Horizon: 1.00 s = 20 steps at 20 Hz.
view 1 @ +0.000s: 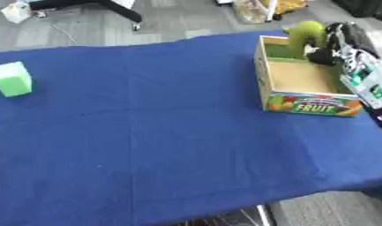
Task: Pick up the objects with one hand, pass them to the other hand, and then place them into the box on the other side of the table.
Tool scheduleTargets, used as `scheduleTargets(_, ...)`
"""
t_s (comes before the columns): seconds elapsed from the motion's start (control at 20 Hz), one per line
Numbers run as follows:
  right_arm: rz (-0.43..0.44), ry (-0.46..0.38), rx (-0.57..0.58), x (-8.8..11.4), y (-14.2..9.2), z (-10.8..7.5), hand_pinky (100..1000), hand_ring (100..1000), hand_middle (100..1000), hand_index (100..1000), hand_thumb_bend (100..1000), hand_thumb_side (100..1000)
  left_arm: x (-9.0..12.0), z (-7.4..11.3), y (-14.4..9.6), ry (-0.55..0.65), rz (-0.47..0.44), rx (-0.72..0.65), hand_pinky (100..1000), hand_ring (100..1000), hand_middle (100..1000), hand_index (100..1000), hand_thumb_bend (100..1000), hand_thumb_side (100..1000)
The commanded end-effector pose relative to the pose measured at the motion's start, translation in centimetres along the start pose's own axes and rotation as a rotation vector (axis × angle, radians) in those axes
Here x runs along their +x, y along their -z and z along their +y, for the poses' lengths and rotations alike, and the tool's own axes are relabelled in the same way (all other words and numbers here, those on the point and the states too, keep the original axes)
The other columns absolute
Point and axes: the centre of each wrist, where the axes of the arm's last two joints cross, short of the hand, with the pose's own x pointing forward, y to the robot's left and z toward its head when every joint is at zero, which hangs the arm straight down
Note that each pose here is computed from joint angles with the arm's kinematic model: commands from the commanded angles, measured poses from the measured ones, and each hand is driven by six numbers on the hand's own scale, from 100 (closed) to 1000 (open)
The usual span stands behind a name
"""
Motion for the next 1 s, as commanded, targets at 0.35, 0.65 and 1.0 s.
scheduleTargets(0.35, 0.108, -0.095, 0.111, -4.0, 1.9, -0.1, 490, 401, 462, 919, 437, 736, 0.5, 0.2, 0.1, 0.007, -0.014, -0.004, 751, 727, 721, 764, 393, 677)
scheduleTargets(0.65, 0.058, -0.046, 0.039, -4.9, 2.2, -0.8, 459, 378, 455, 943, 418, 721, 0.5, 0.4, 0.0, 0.018, -0.013, 0.0, 751, 729, 724, 772, 395, 675)
scheduleTargets(1.0, -0.098, 0.073, -0.125, -3.8, 1.8, -3.4, 416, 353, 434, 953, 368, 616, 0.5, 0.7, 0.0, 0.036, -0.004, 0.013, 752, 733, 728, 794, 401, 672)
